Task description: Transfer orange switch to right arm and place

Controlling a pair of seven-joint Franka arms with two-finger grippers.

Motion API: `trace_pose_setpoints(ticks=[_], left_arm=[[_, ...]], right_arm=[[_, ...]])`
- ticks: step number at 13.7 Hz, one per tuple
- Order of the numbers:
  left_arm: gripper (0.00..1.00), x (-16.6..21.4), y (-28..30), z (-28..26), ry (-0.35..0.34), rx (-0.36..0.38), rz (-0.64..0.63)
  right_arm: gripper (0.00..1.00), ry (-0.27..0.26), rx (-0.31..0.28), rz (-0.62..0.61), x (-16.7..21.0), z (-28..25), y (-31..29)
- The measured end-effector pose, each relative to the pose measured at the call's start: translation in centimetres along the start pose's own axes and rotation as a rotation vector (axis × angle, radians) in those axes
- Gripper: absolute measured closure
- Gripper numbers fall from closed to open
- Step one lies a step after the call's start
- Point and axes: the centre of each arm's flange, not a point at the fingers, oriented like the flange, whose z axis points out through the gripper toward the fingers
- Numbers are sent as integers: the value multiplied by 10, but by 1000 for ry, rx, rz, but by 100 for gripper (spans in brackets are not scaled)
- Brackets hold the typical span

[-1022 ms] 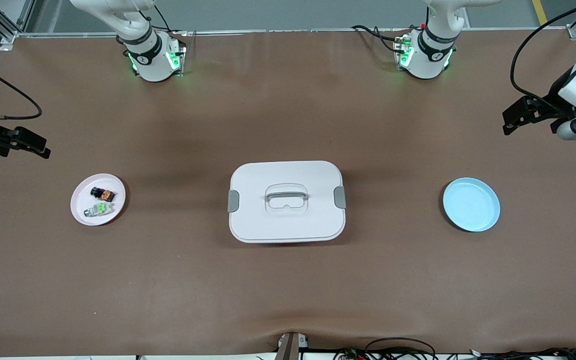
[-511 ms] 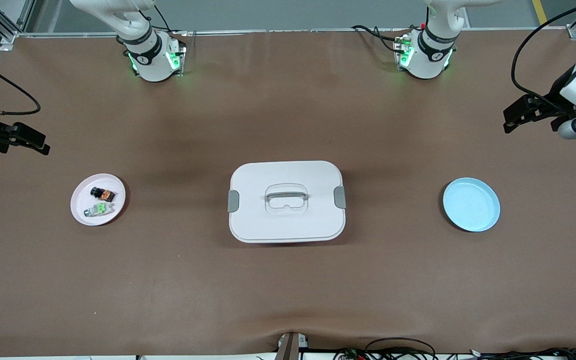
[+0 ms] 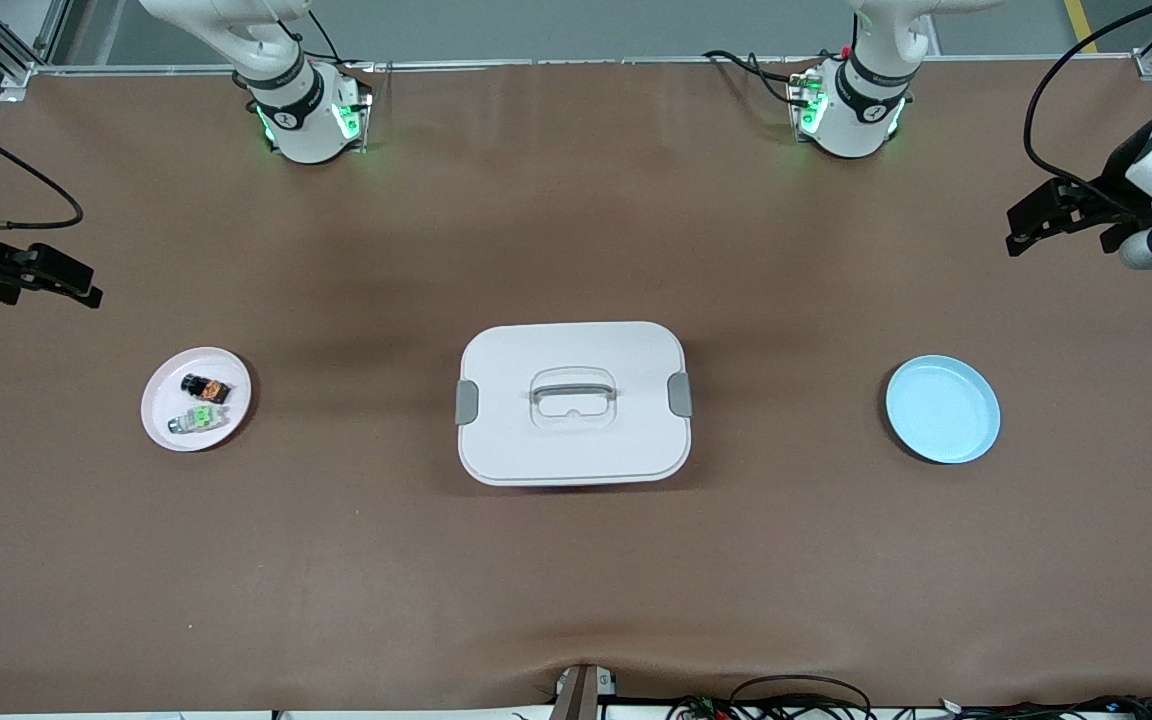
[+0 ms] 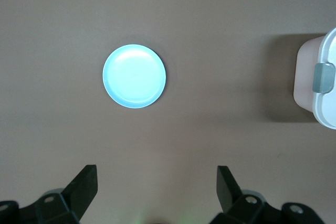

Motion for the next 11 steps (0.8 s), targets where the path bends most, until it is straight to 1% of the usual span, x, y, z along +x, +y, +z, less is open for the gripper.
trace_pose_setpoints(ticks=[11], left_arm=[[0,-1,-1,0,-5,0,-2]], right_arm=[[0,-6,5,-3,-1,0,-3]])
